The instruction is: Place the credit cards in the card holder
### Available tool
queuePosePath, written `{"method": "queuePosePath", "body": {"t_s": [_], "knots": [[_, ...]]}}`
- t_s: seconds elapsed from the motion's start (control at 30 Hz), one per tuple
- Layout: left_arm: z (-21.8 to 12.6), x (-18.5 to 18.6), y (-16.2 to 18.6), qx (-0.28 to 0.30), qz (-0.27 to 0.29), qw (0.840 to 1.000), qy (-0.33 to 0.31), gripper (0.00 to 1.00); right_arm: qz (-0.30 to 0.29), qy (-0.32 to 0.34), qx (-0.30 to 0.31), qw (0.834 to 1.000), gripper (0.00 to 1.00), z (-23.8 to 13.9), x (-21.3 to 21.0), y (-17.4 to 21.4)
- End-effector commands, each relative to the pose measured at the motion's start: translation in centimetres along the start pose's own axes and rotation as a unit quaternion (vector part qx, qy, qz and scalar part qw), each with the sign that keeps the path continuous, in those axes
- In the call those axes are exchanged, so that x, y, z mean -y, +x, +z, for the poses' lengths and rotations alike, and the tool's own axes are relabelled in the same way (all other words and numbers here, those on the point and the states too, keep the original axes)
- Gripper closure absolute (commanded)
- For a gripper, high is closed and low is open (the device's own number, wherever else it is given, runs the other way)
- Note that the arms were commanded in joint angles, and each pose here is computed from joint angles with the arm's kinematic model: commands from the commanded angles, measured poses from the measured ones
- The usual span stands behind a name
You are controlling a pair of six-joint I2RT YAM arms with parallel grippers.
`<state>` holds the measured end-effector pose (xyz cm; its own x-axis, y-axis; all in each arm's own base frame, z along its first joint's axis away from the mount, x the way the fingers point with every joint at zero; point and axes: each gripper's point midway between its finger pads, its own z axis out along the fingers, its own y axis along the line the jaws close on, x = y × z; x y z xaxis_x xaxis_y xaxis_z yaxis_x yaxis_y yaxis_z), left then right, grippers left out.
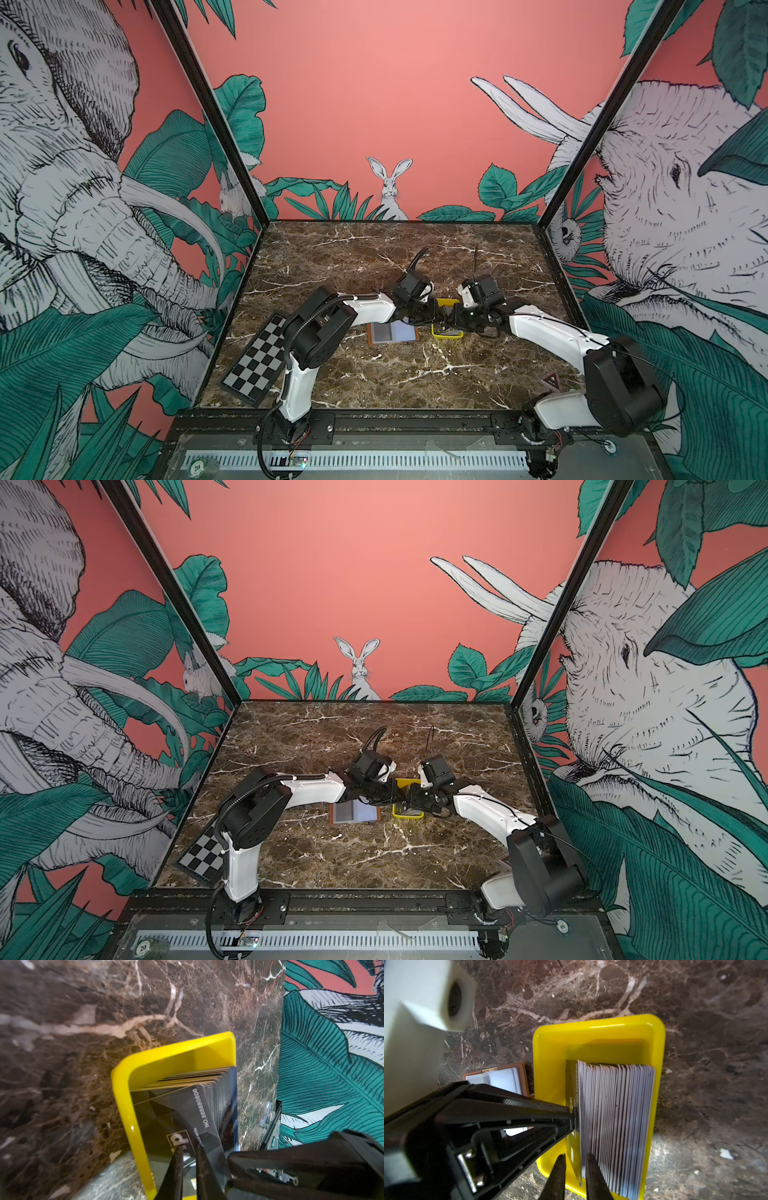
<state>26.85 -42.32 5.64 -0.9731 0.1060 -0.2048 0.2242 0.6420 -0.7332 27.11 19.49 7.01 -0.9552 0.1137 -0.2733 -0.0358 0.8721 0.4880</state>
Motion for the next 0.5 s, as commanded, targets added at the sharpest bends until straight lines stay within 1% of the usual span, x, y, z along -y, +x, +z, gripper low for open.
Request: {"method": "queuePosePath", "body": {"t_s": [0.0, 0.1, 0.17, 0.23, 0.3, 0.37, 0.47], "knots": [[0.6, -0.7, 0.6, -0.005, -0.004, 1.000, -0.010, 0.85, -0.004, -0.001, 0.012, 1.000, 0.83, 0.2, -0.6, -0.8], [0.6, -0.6, 0.5, -0.005, -0.004, 1.000, -0.008, 0.85, -0.004, 0.001, 0.010, 1.000, 0.86, 0.5, -0.6, -0.6], [0.6, -0.6, 0.5, -0.005, -0.003, 1.000, -0.008, 0.85, -0.003, 0.002, 0.008, 1.000, 0.92, 0.6, -0.6, -0.6], [0.5, -0.5, 0.5, -0.003, -0.002, 1.000, -0.006, 0.85, -0.002, 0.005, 0.007, 1.000, 0.95, 0.7, -0.5, -0.5], [0.3, -0.3, 0.5, 0.000, -0.003, 1.000, -0.004, 0.85, -0.001, 0.022, 0.014, 1.000, 1.00, 0.5, -0.1, -0.6], [-0.1, 0.2, 0.3, 0.005, 0.001, 1.000, 0.002, 0.85, -0.002, 0.035, 0.025, 0.999, 1.00, 0.0, 0.2, -0.6], [-1.3, 1.2, -0.2, 0.019, 0.017, 1.000, 0.004, 0.85, 0.002, 0.031, 0.037, 0.999, 1.00, -0.6, 0.1, -0.7]]}}
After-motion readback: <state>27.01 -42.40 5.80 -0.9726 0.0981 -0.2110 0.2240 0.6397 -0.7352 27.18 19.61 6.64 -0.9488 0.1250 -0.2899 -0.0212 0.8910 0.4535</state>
